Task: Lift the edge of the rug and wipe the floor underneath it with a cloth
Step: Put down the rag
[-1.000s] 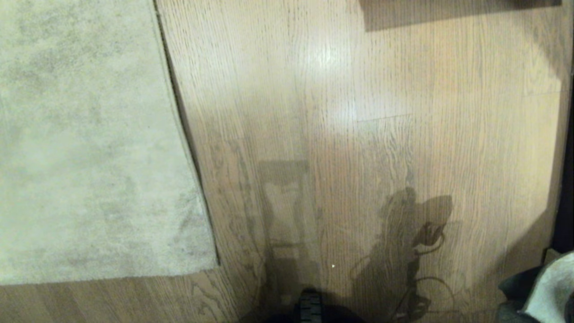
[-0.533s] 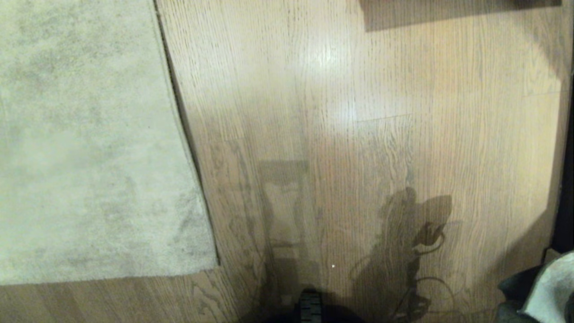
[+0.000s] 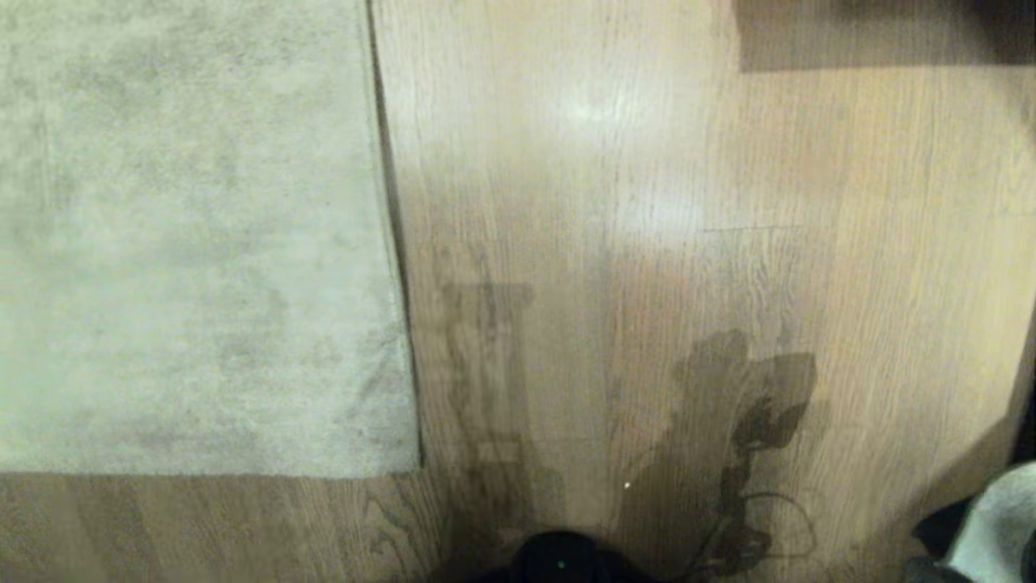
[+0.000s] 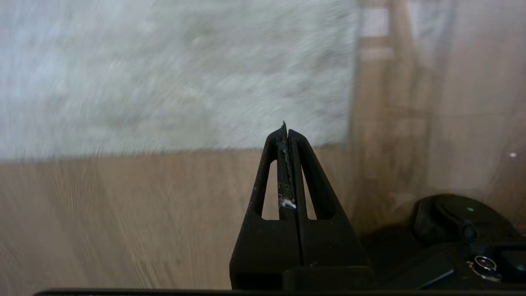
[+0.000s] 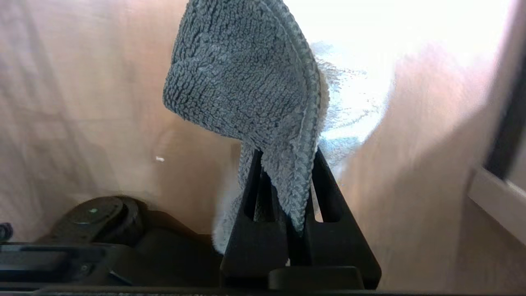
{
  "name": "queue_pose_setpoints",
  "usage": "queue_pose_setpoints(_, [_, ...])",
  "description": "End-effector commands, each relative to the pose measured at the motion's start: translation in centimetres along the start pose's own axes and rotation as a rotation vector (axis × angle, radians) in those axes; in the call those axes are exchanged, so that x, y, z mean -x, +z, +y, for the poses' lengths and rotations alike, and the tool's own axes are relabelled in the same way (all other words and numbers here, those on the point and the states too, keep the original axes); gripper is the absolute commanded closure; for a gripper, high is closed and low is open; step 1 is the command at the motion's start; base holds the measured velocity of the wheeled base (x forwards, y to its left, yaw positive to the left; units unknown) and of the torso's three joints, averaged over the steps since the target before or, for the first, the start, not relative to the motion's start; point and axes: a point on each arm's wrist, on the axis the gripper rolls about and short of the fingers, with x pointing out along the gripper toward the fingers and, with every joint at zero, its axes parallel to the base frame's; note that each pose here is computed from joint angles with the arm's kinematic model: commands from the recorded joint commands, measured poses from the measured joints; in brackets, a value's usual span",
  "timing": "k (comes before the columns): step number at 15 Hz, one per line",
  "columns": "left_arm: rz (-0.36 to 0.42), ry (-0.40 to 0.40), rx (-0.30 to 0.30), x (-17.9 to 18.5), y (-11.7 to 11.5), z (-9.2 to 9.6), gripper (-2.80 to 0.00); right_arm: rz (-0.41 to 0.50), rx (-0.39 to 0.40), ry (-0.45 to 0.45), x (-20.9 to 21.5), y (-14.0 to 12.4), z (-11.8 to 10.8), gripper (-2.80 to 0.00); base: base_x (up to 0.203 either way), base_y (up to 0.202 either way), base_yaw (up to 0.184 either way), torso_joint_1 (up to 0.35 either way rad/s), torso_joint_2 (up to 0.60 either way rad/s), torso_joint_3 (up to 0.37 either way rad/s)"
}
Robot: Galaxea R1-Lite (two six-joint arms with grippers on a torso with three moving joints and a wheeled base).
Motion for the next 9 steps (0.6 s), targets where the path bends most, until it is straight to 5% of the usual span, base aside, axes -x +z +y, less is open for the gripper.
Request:
queue_pose_setpoints(1, [-0.001,-0.001,0.0,0.0,0.02,0.0,0.0,0.001,-0.003,0.001,-0.01,0.01,0.0,0.0,-0.002,-0.005,0.125,0.001,0.0,0.007])
queue_pose_setpoints(9, [-0.001,-0.001,0.0,0.0,0.02,0.0,0.0,0.001,-0.003,0.001,-0.01,0.01,0.0,0.0,0.0,-0.001,0.012,0.0,0.0,0.0])
